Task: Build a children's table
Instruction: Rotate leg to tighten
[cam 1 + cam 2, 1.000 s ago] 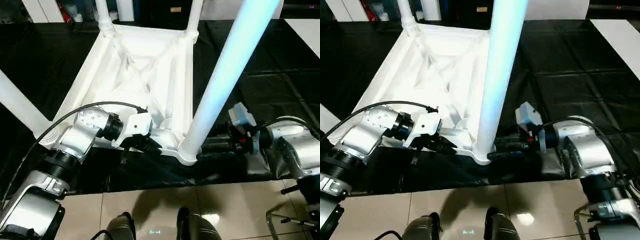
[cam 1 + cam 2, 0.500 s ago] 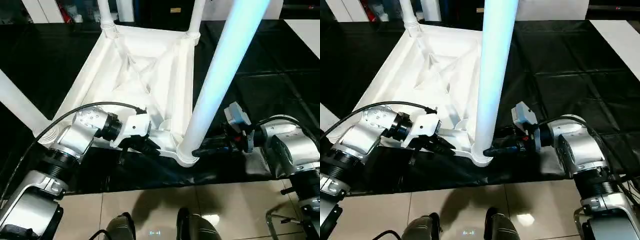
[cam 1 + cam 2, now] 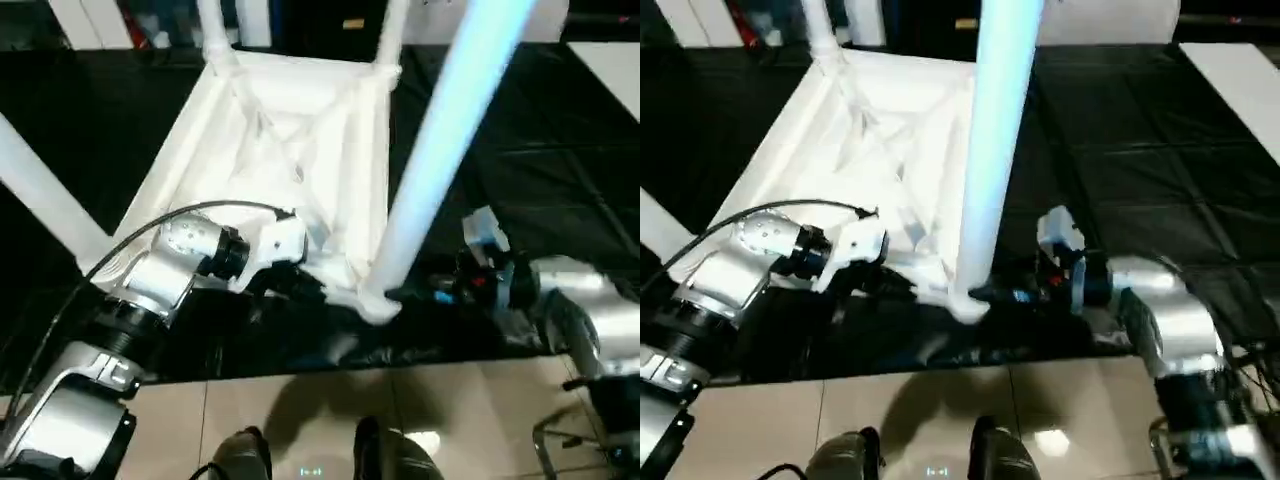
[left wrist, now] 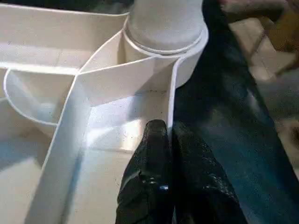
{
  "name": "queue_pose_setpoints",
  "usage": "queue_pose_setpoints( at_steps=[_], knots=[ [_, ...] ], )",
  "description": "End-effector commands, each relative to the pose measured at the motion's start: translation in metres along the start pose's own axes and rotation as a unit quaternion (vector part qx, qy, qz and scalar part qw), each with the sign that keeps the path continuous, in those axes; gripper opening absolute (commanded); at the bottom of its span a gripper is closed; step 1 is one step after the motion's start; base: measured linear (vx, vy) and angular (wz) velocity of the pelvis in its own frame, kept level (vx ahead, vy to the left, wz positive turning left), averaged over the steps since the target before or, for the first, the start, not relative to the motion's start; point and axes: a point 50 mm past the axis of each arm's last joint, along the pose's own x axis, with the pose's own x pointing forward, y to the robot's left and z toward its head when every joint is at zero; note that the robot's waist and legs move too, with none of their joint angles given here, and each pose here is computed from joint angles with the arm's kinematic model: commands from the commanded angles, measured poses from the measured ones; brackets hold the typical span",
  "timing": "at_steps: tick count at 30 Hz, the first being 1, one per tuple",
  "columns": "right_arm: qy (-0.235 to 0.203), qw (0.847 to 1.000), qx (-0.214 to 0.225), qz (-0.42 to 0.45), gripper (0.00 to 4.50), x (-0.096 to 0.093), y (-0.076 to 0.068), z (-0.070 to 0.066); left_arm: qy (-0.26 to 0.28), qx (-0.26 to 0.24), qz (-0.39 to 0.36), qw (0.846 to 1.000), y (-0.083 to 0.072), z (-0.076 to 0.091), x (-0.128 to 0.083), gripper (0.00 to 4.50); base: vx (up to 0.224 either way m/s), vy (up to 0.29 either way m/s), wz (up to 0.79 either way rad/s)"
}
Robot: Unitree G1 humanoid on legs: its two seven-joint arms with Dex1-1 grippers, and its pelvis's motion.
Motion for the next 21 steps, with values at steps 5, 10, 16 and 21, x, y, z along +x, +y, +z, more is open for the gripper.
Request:
queue_pose_setpoints(
  at_steps=[5, 10, 16, 21],
  knots=[
    [-0.025, 0.999, 0.027, -0.033, 1.91, 0.065, 0.031, 0.004, -0.046, -0.036, 0.056, 0.997, 0.002, 0.026, 0.045, 0.00, -0.010, 0.005, -0.03],
    [-0.044, 0.988, 0.065, -0.132, 1.89, 0.091, 0.033, 0.008, -0.050, -0.055, 0.102, 0.992, 0.010, 0.034, 0.054, 0.00, 0.000, 0.000, 0.00],
    [-0.060, 0.950, 0.098, -0.291, 1.89, 0.121, 0.026, 0.017, -0.042, -0.047, 0.136, 0.989, 0.018, 0.040, 0.058, 0.00, 0.000, 0.000, 0.00],
    [-0.069, 0.923, 0.090, -0.368, 2.45, 0.132, 0.026, 0.021, -0.046, -0.036, 0.135, 0.989, 0.019, 0.043, 0.058, 0.00, -0.010, -0.044, 0.09]
  ],
)
